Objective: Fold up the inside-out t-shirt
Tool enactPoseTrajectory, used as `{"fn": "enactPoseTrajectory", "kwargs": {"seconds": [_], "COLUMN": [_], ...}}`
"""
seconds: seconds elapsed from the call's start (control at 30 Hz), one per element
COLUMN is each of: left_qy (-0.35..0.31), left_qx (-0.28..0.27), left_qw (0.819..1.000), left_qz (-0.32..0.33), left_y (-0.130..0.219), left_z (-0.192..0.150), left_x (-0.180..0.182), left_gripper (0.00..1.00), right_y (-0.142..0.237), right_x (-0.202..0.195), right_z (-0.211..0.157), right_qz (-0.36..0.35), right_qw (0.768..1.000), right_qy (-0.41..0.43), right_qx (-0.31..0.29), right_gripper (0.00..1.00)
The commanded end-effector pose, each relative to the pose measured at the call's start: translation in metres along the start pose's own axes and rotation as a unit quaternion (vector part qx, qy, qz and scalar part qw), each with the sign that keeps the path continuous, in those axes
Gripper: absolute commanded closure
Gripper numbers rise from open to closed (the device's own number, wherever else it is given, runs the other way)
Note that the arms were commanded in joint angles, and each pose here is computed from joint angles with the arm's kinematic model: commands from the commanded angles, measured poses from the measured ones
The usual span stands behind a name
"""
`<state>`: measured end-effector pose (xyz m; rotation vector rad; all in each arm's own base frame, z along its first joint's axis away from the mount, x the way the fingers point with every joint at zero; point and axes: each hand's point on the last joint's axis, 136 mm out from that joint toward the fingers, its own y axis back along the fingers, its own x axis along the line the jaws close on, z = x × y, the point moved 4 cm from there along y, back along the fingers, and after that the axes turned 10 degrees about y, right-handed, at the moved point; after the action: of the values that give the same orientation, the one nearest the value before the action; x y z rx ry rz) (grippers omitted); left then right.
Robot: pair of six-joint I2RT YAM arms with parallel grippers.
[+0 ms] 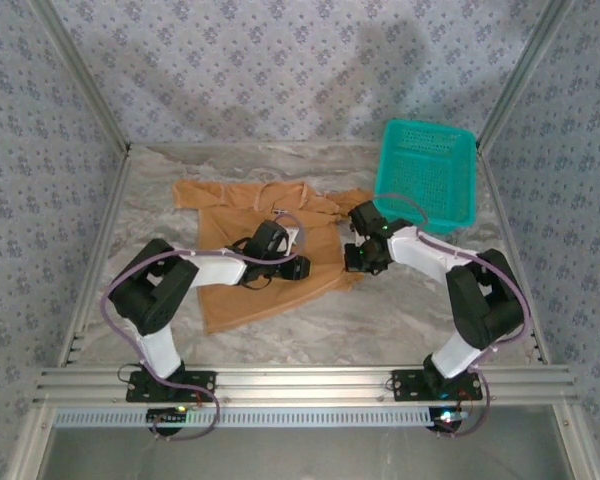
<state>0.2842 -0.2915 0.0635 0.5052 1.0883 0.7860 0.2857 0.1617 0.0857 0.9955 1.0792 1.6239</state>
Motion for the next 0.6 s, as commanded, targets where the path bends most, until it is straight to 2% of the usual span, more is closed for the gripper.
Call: {"fn": "enactPoseTrajectory", "kwargs": {"seconds": [0.0, 0.07, 0.1, 0.2, 0.33, 0.43, 0.57], "left_qy": [0.028, 0.027, 0.028, 0.029, 0.034, 0.036, 0.038], "left_qx": [0.006, 0.009, 0.01, 0.016, 0.017, 0.019, 0.018], "left_qw": [1.0, 1.0, 1.0, 0.999, 0.999, 0.999, 0.999], "left_qz": [-0.006, -0.002, 0.001, 0.001, -0.002, -0.005, -0.006], "left_y": [-0.001, 0.001, 0.001, 0.001, -0.001, -0.001, 0.001], "left_z": [0.0, -0.001, -0.001, -0.001, -0.001, -0.002, -0.002], "left_x": [-0.002, -0.001, -0.001, -0.001, -0.002, -0.003, -0.003], "left_gripper": [0.59, 0.59, 0.59, 0.59, 0.59, 0.59, 0.59], "right_y": [0.014, 0.024, 0.029, 0.04, 0.038, 0.038, 0.038], "right_x": [-0.022, -0.018, -0.015, -0.009, 0.002, 0.004, 0.005], "right_z": [-0.019, -0.025, -0.028, -0.04, -0.053, -0.047, -0.036], "right_qz": [-0.085, -0.079, -0.074, -0.054, 0.022, 0.054, 0.082], "right_qw": [0.994, 0.994, 0.995, 0.995, 0.993, 0.979, 0.949], "right_qy": [-0.058, -0.069, -0.074, -0.081, -0.117, -0.19, -0.29], "right_qx": [0.027, 0.013, 0.006, -0.015, -0.025, -0.06, -0.098], "right_gripper": [0.82, 0.6, 0.57, 0.56, 0.56, 0.56, 0.57]}}
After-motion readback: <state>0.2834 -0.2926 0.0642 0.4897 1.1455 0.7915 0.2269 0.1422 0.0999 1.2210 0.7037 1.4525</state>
